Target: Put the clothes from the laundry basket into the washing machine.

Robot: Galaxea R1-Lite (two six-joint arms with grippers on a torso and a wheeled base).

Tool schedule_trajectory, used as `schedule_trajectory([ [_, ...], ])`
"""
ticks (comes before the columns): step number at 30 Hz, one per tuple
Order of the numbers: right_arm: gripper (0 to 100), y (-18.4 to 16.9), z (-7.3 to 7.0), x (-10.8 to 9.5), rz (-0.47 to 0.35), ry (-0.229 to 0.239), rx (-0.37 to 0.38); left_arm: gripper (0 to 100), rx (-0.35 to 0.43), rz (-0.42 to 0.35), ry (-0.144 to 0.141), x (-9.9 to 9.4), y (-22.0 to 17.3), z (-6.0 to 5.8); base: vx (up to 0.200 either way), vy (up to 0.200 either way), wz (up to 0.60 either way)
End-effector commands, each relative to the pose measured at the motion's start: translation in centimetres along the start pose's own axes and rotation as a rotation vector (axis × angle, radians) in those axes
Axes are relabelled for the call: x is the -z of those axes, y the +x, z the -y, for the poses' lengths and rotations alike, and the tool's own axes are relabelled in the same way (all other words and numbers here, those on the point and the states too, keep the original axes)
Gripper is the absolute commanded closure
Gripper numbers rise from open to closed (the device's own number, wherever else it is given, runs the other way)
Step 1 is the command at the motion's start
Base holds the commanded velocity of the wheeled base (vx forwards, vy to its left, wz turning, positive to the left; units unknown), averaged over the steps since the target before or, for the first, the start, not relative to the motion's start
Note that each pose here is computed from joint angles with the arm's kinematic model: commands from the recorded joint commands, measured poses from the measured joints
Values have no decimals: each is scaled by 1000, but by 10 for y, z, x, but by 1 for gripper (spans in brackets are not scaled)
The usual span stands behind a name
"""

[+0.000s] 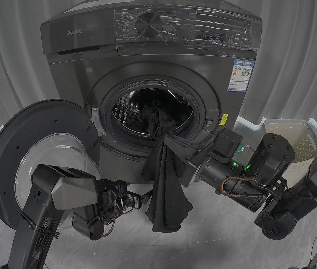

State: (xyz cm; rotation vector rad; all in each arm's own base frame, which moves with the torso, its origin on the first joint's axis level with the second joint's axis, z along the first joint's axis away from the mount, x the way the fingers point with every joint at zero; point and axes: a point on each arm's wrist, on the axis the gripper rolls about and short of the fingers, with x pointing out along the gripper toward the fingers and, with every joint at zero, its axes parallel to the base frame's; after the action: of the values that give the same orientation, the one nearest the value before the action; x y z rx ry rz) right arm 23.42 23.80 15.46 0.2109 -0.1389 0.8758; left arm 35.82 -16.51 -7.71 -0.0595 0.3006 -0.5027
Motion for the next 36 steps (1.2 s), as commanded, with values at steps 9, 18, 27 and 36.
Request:
schedule_trajectory([
  [9,100,0,-6,2,-4,4,-21,0,51,20,8,8,16,10,0,0,0],
  [18,100,1,-7,4,-11,7,-24,100,136,41,14,6,23,14,0,0,0],
  [27,100,0,-5,2,-2,6,-16,100,137,76,15,-2,27,13,0,0,0],
  [36,100,-3,32,0,-2,-6,127,100,125,147,28,-62,-11,16,0,0,0],
])
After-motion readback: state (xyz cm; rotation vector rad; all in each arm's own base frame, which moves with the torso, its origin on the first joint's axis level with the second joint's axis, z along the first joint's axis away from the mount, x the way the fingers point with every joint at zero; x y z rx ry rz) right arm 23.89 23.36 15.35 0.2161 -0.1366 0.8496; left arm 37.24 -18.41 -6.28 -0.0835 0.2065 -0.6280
